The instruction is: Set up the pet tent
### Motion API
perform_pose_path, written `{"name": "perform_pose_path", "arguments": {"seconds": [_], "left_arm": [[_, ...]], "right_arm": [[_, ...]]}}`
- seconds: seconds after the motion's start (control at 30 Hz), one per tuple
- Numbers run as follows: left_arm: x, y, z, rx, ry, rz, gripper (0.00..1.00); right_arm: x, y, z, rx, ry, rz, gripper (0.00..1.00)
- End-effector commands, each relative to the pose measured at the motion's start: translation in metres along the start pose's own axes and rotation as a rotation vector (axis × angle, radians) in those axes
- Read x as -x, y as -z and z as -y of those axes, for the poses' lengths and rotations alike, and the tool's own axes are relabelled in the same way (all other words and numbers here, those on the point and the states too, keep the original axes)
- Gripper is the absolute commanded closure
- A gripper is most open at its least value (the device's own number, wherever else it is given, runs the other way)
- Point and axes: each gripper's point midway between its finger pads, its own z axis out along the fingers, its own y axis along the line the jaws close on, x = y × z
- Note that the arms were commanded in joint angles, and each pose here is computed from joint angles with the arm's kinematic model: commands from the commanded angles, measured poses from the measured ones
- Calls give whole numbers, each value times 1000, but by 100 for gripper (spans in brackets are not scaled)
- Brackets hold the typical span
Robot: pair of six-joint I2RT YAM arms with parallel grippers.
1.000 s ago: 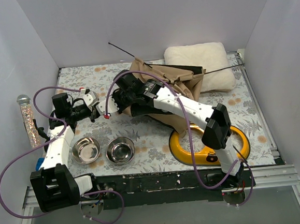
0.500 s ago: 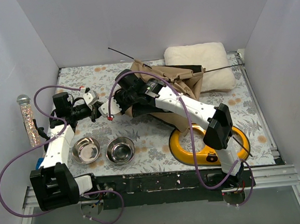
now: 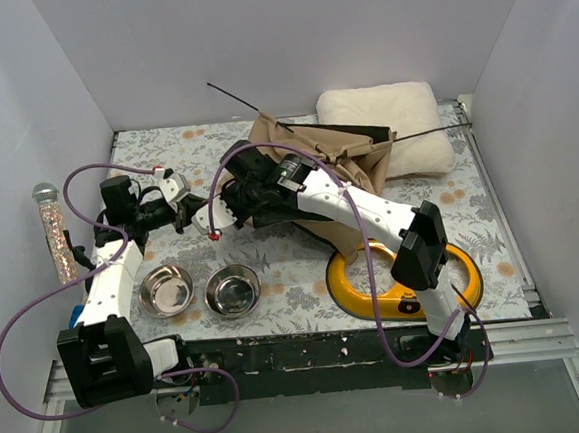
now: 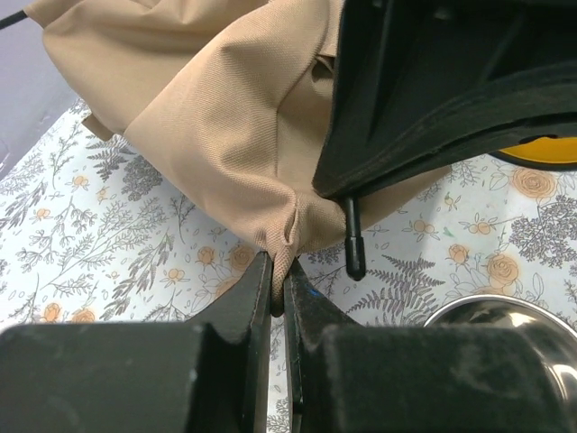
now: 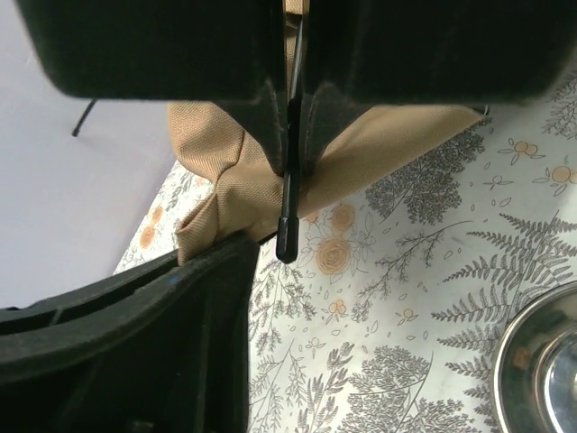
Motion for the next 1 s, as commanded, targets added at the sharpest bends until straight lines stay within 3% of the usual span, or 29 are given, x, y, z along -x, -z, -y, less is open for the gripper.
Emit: {"name": "perform_pose_path", "arguments": {"seconds": [0.0,0.4,0.73,0.97], "left_arm": [[28,4,0,-15,-112,46,100],[18,1,-4,-13,-84,32,100],[19,4,2,-10,-133,33,100],[21,5,2,-6,-145,32,100]], "right_arm": [[-10,6,12,-8,-71,-41,99],[4,53,24,-117,-185,106,99],[0,43,43,-157,-310,87,99],[-4,33,37,-136,-286,51,99]]}}
